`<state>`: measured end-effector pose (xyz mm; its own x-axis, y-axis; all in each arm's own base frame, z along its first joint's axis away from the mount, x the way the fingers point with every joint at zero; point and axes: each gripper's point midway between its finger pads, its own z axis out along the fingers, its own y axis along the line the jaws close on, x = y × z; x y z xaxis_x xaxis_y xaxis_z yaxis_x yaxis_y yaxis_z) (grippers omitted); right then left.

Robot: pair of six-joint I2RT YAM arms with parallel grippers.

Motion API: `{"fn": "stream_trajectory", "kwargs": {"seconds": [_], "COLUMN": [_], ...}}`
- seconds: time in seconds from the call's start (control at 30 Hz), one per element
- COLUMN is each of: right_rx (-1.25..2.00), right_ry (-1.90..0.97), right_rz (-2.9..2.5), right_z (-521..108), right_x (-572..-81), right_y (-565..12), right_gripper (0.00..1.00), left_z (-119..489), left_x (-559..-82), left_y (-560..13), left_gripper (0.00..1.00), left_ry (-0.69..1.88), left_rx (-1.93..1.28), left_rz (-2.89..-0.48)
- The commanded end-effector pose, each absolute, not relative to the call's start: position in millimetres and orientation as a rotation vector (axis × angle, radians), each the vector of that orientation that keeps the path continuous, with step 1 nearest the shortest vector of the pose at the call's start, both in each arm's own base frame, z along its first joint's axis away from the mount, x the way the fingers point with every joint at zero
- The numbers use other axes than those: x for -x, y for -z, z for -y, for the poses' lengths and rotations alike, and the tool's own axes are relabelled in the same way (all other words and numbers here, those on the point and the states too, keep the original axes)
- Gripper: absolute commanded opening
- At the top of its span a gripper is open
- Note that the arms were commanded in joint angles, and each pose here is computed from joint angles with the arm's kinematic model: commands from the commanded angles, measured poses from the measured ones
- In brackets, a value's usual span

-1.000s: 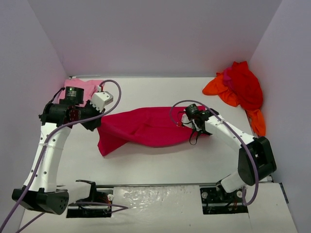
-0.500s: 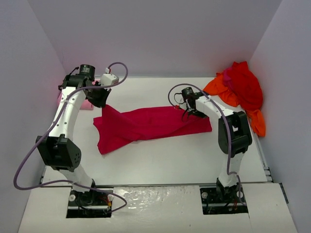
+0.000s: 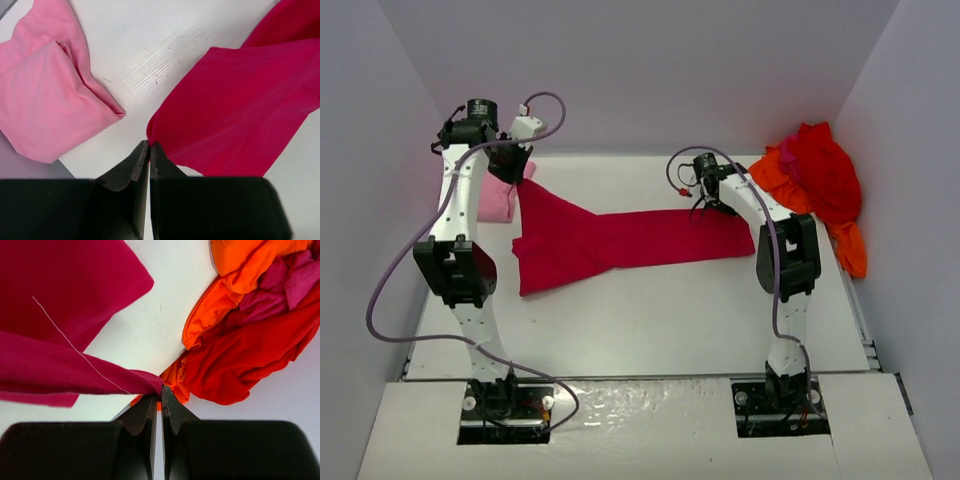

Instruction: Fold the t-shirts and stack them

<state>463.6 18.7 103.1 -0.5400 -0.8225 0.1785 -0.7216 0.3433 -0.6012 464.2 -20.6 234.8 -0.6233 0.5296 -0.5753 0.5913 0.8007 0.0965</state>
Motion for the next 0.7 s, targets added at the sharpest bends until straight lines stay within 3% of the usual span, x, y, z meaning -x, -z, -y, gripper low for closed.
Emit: {"fn": "stream_trajectory", "kwargs": {"seconds": [0.0,0.33,0.67], "right_rx": [1.443,1.457,1.330], "right_ry": [1.006,1.000,1.086], "right_rz": [-2.481,-2.515,-2.473], "right_z": [-16,-23,-17], "right_x": [-475,-497,-515], "right_y": [-88,-48,-78], "right_gripper": [0.00,0.00,0.00], "left_z": [20,29,30], "left_x": [-482,-513,-530], "left_y": [-222,-178,-186], "left_gripper": [0.00,0.00,0.00], "left_ry": [0.183,0.220,0.198], "left_rx": [-0.845,-0.857,-0.872], "left_rz": [-2.400,-2.417,-2.371]}}
